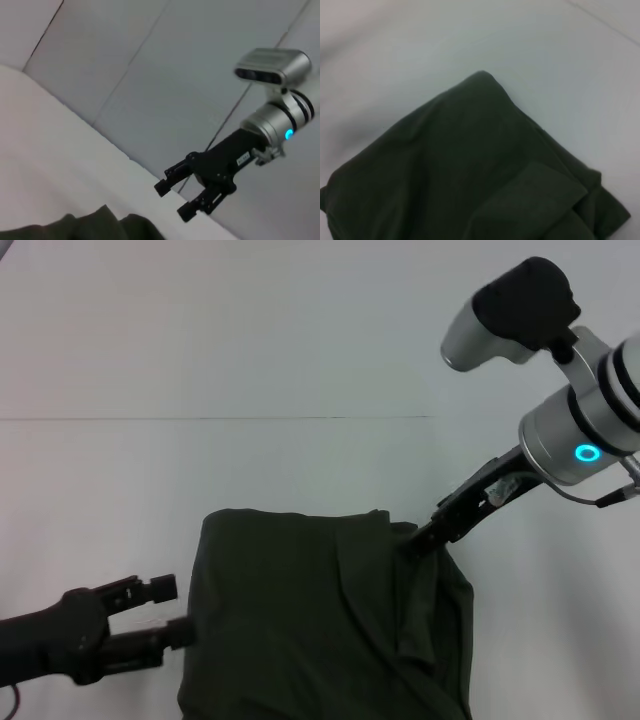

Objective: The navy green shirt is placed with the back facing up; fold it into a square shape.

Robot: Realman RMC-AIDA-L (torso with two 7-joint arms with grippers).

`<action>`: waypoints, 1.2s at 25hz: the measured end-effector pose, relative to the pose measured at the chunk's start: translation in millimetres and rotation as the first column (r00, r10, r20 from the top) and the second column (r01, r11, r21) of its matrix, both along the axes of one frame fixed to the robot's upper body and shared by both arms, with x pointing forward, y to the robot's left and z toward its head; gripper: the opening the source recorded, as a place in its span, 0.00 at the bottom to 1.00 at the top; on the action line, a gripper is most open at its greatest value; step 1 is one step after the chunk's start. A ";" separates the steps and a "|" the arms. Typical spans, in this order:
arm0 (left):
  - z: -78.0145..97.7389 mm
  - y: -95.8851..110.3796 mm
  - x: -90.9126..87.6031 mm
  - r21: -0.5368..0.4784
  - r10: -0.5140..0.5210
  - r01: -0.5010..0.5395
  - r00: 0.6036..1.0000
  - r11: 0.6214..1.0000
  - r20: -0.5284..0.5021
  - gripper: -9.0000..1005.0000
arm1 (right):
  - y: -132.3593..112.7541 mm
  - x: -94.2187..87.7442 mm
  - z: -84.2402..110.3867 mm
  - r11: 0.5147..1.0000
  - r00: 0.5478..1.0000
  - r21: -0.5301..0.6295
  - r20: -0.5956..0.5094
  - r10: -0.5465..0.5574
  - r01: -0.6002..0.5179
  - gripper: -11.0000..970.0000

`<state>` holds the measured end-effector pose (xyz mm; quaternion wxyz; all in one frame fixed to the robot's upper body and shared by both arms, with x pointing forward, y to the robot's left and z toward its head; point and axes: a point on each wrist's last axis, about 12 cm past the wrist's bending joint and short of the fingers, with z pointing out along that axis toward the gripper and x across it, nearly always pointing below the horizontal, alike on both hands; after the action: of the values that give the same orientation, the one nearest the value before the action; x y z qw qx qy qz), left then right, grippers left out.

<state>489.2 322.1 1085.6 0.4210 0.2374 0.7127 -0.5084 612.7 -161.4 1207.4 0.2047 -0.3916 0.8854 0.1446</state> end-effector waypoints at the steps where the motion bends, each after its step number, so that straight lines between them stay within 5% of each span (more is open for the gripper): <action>1: 0.3 4.2 -2.7 0.031 -0.005 0.004 0.999 1.000 0.041 0.89 | 2.1 1.0 2.4 1.000 1.000 -0.020 -0.010 -0.022 0.021 0.83; 11: -15.7 10.6 -32.1 0.181 -0.068 0.023 0.966 0.983 0.248 0.88 | 33.7 2.0 -0.3 0.970 0.972 -0.186 -0.141 -0.187 0.160 0.83; 30: -18.9 6.7 -38.6 0.180 -0.083 0.032 0.956 0.983 0.282 0.88 | 46.6 8.1 -25.0 0.952 0.952 -0.223 -0.176 -0.252 0.211 0.82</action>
<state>450.6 328.7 1066.7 0.4831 0.3655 0.6780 -0.4163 620.8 -114.8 1182.4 0.0885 -0.2865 0.9515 0.0682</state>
